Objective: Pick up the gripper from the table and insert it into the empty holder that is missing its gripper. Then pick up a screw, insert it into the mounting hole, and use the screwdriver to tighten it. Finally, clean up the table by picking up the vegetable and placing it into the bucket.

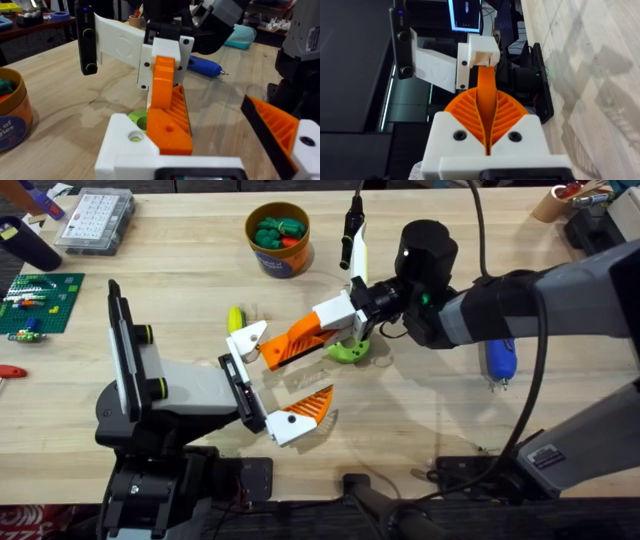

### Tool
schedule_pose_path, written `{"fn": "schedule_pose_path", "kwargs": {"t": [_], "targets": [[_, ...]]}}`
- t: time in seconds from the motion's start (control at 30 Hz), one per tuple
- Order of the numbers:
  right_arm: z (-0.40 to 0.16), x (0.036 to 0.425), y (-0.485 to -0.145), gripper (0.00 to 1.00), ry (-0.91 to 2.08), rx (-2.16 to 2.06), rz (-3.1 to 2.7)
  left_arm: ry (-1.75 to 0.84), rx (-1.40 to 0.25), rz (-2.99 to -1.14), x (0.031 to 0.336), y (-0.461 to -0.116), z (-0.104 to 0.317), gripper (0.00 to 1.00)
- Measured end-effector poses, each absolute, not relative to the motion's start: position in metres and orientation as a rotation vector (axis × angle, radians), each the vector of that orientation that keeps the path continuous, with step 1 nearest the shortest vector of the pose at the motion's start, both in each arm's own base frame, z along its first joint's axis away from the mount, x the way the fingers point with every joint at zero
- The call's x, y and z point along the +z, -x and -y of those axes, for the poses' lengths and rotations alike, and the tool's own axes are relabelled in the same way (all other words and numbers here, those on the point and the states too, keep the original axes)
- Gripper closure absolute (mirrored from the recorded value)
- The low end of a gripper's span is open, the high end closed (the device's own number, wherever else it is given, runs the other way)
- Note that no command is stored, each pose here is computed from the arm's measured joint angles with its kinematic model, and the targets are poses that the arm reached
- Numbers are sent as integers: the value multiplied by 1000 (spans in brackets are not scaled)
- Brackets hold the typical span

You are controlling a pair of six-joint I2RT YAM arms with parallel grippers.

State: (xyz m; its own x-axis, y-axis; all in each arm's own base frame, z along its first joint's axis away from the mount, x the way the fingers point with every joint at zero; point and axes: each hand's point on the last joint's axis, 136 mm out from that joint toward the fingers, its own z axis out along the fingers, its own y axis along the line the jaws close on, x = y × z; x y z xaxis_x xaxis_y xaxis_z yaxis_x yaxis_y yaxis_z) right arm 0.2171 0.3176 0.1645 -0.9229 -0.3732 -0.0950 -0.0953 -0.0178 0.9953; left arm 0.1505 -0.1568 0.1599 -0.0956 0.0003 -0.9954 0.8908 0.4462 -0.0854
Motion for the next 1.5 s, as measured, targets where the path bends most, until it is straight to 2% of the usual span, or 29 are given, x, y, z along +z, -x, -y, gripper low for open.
{"fn": "schedule_pose_path", "kwargs": {"t": [0.73,1.5], "targets": [[-316,173,-213,983,-551,-2059,2020,-828,-914,-1480,160,-151,157,14],[-318,173,-218,983,-448,-2037,2032,-824,-909,-1482,160,-152,156,15]]}}
